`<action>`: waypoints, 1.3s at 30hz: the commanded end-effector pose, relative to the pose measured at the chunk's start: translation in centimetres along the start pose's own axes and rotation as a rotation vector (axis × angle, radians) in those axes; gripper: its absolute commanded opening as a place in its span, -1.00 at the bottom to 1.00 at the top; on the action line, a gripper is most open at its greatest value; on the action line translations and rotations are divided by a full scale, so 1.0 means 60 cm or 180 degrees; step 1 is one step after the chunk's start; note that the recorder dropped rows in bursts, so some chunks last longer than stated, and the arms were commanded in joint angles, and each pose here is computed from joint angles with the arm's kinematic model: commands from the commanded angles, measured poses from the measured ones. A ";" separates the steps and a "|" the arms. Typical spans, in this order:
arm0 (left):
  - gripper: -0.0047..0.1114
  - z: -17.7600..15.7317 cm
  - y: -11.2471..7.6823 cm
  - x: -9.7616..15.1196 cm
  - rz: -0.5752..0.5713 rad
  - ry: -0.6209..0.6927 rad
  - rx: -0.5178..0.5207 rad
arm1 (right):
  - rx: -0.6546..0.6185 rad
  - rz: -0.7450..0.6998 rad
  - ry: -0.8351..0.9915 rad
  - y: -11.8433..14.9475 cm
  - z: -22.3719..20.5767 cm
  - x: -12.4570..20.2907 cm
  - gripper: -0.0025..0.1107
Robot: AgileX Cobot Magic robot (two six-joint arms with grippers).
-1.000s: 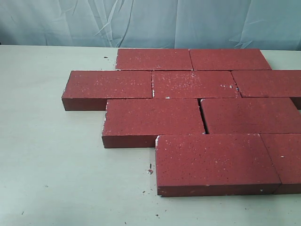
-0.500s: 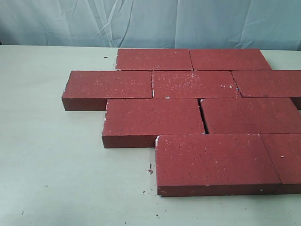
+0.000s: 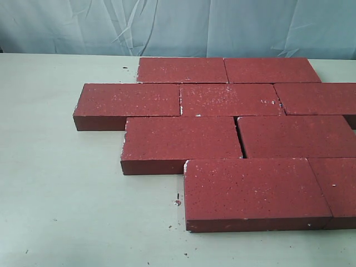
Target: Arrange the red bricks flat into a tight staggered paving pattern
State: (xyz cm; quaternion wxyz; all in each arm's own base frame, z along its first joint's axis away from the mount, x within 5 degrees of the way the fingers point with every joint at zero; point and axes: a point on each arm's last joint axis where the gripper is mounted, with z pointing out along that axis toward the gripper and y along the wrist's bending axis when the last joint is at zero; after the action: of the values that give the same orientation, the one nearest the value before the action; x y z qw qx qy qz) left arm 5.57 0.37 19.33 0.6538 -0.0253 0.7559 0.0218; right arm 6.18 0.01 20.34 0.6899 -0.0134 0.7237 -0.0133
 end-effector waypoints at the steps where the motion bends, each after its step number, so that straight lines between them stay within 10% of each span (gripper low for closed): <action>1: -0.92 0.000 0.000 0.002 0.0000 -0.0001 -0.0003 | 0.0018 0.0004 -0.0018 -0.001 -0.001 0.000 -0.97; 39: -0.92 0.000 0.000 0.002 0.0000 -0.0001 -0.0003 | 0.0047 0.0102 0.0542 -0.001 -0.011 0.030 -0.97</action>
State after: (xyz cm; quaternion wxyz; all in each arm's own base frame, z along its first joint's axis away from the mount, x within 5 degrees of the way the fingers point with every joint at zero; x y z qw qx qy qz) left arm 5.57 0.37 19.33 0.6538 -0.0253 0.7559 0.0218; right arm 5.46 -0.13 18.52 0.6213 0.0007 0.7835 -0.0100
